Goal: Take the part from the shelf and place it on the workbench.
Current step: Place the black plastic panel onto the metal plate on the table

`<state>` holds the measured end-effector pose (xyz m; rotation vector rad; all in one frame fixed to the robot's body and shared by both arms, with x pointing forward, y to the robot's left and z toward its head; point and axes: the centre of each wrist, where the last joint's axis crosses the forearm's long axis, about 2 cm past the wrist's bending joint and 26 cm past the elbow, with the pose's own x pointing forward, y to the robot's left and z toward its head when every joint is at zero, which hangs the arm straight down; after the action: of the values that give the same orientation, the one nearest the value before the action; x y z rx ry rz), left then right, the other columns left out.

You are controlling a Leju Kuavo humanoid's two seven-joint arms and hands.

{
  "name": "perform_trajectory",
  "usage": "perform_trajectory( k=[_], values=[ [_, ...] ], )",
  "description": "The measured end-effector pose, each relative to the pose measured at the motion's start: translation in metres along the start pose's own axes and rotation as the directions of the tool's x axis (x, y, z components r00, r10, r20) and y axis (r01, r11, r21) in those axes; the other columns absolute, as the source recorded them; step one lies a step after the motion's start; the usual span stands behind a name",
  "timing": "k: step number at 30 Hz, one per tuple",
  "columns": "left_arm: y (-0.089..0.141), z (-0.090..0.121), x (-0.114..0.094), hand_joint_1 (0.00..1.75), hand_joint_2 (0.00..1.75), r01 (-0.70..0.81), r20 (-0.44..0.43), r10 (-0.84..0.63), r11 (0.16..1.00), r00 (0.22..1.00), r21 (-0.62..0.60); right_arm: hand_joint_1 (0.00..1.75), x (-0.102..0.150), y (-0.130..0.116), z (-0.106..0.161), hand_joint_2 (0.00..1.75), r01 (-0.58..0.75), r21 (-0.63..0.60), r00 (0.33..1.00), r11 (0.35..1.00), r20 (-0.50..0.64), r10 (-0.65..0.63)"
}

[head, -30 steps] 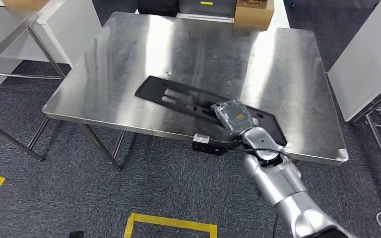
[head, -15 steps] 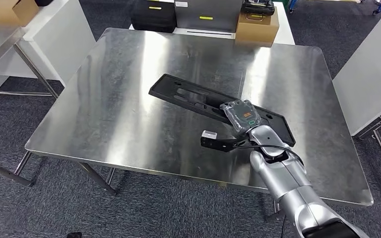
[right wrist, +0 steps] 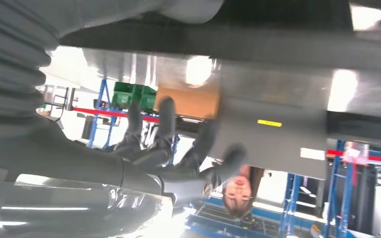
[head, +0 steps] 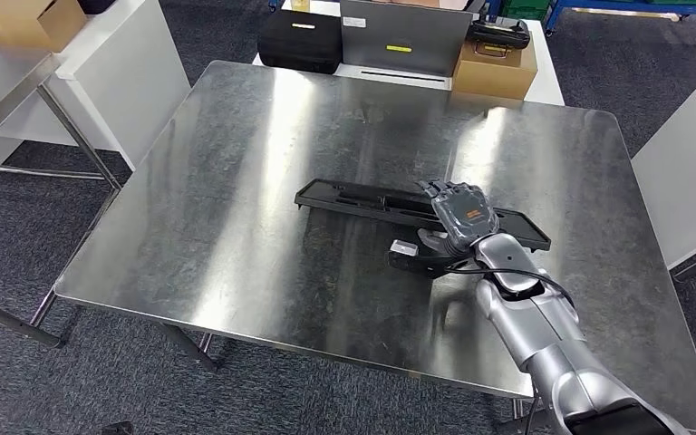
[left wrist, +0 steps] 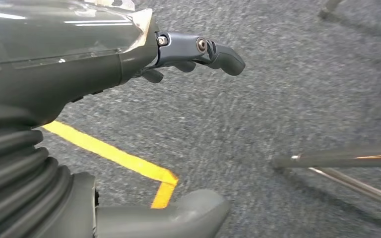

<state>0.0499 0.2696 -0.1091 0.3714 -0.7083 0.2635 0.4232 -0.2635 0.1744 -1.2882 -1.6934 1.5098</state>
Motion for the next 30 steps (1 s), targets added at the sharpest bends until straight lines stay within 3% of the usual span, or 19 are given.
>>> perform_trajectory(
  k=[11, 17, 22, 30],
  values=[
    [-0.003, 0.000, 0.001, 0.00, 0.00, 0.004, -0.044, -0.005, 1.000, 0.999, -0.013, 0.00, -0.005, -0.010, -0.011, 0.00, 0.025, -0.028, 0.998, 0.999, -0.057, -0.027],
    [-0.003, 0.001, 0.001, 0.00, 0.00, 0.007, -0.065, -0.008, 1.000, 0.998, -0.022, 0.00, -0.018, -0.016, -0.018, 0.00, 0.094, -0.056, 0.991, 0.994, -0.091, -0.099],
    [-0.004, 0.000, 0.002, 0.00, 0.00, 0.016, -0.077, -0.018, 0.999, 0.997, -0.038, 0.00, -0.012, -0.023, -0.027, 0.00, 0.167, -0.093, 0.983, 0.982, -0.060, -0.173],
    [-0.005, 0.000, 0.003, 0.00, 0.00, 0.027, -0.082, -0.031, 0.998, 0.996, -0.057, 0.00, -0.002, -0.031, -0.030, 0.00, 0.085, -0.138, 0.993, 0.987, -0.067, -0.095]
  ],
)
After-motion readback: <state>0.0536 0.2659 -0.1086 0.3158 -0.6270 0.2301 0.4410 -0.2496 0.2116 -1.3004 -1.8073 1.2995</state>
